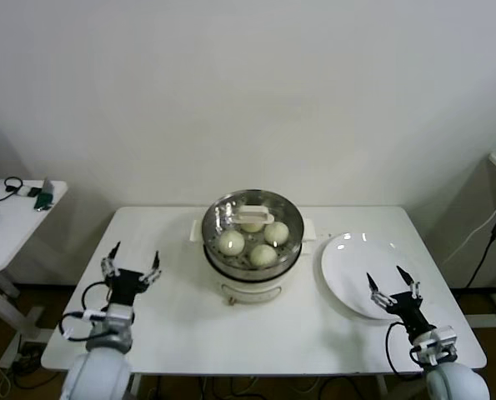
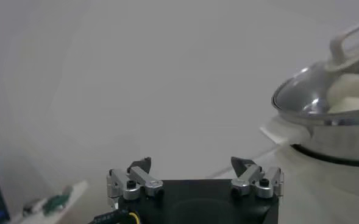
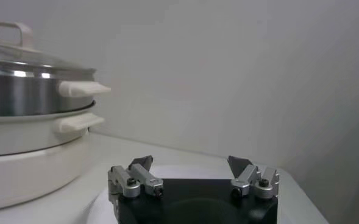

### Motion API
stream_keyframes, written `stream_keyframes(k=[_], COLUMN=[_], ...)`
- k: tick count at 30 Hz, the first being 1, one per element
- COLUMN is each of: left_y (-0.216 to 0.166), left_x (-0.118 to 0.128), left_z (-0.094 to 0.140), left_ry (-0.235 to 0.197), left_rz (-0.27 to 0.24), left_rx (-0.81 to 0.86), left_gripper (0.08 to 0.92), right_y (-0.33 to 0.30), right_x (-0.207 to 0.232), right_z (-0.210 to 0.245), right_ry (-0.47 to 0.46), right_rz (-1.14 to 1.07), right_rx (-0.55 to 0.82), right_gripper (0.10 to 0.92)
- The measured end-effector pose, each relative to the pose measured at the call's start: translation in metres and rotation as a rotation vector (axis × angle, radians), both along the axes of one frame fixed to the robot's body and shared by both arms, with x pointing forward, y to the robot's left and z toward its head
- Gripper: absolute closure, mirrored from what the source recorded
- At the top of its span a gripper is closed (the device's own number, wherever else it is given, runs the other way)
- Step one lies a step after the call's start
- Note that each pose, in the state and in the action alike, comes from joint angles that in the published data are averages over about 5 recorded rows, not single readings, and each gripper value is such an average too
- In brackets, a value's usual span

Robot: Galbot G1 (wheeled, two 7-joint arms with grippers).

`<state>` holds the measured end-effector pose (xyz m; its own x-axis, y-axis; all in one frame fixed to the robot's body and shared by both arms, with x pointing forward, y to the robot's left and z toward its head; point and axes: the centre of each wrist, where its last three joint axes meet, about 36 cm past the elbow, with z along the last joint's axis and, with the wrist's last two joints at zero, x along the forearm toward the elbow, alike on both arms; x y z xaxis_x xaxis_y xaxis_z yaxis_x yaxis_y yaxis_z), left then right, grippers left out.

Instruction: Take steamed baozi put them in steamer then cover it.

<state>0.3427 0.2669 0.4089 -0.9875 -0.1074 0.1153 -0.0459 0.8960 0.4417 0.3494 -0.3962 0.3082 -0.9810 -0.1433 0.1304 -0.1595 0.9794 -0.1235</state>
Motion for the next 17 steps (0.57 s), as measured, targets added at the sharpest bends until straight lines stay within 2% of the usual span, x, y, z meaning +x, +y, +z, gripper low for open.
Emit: stream_keyframes(k=[8,17], left_y=[0.015,0.017], left_x=[-0.027,-0.043], left_z=[-0.035,-0.047], left_ry=[-0.064,-0.107], left_rz=[0.026,0.038], left_rx=[-0.147,-0.215], left_gripper=[0.177,0.177], right_y=[0.001,0.001], right_x=[-0.006,-0.012], right_z=[0.002,0.001], right_ry=[-0.013,-0.018], right_rz=[0.003,0.003], right_rx=[0.013,0.018], right_gripper=[0.200,0.200])
